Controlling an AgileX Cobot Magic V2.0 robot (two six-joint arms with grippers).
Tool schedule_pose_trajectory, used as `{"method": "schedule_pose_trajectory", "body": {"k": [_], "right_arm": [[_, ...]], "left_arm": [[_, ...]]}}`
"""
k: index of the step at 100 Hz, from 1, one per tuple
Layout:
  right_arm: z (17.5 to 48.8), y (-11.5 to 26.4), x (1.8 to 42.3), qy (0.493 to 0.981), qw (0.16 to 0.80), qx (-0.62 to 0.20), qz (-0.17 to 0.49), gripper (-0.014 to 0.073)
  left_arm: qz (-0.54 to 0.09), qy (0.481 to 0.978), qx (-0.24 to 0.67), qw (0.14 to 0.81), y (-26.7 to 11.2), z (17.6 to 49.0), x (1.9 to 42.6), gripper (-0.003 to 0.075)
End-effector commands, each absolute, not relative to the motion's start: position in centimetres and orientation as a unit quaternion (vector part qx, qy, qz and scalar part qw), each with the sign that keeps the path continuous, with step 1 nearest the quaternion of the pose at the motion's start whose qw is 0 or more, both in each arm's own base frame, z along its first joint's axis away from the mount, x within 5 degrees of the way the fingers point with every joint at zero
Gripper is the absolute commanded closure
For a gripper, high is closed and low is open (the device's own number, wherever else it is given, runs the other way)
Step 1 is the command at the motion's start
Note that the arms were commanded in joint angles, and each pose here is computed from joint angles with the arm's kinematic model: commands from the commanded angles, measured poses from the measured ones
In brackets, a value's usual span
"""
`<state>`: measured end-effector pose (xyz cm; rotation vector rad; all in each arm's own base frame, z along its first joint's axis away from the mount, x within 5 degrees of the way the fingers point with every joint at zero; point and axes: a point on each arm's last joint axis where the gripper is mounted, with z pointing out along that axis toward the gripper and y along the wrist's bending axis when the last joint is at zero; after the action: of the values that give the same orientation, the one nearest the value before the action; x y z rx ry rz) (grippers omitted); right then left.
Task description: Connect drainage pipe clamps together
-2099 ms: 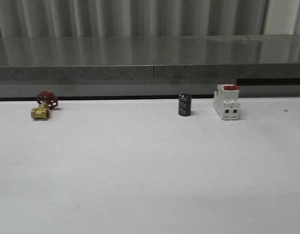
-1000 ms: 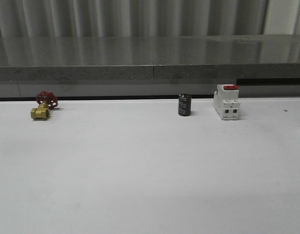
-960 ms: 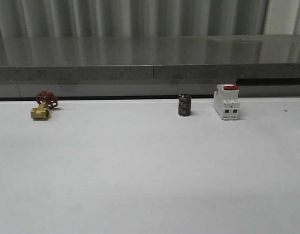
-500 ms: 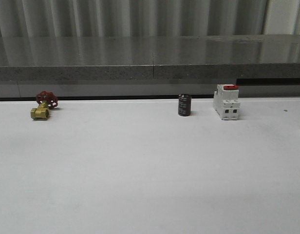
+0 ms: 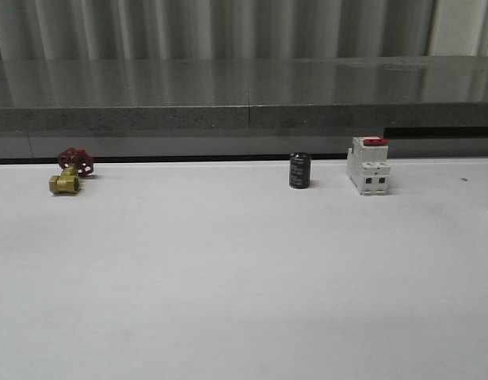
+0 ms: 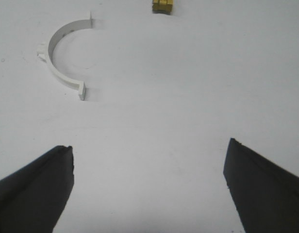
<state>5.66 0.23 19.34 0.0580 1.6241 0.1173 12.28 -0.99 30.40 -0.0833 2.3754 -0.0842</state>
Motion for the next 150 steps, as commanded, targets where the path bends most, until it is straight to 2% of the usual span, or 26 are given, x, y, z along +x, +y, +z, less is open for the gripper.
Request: {"method": "schedule_pose_trajectory", "body": {"k": [1,18,34,65,98,132,150], "right_arm": [[20.8,0.2,5.4,0.683,0.728,0.024,0.051,0.0662],[20.8,0.2,5.4,0.683,0.728,0.024,0.051,0.0662],[20.8,0.2,5.4,0.683,0.728,0.024,0.051,0.0662],[20.8,0.2,5.4,0.683,0.728,0.024,0.051,0.0662],[20.8,0.2,5.4,0.683,0.728,0.024,0.051,0.0662],[20.8,0.2,5.4,0.683,0.728,0.024,0.051,0.0662],[20.8,0.2,5.4,0.683,0.728,0.024,0.051,0.0662]], "left_arm": [[-0.024,0.917,-0.051,0.395,-0.6,31.7,14.8,0.0102],[0.012,0.937,-0.043,0.347,1.0,31.3,20.4,0.0102],[0.006,0.949,-0.044,0.312,3.2,30.5,25.4,0.0102],[0.015,0.971,-0.036,0.236,7.3,25.3,32.6,0.0102],[0.029,0.976,-0.026,0.212,9.2,20.8,36.8,0.0102],[0.029,0.980,-0.013,0.197,9.6,18.9,38.0,0.0102],[0.030,0.979,-0.013,0.200,9.6,18.8,38.1,0.0102]]}}
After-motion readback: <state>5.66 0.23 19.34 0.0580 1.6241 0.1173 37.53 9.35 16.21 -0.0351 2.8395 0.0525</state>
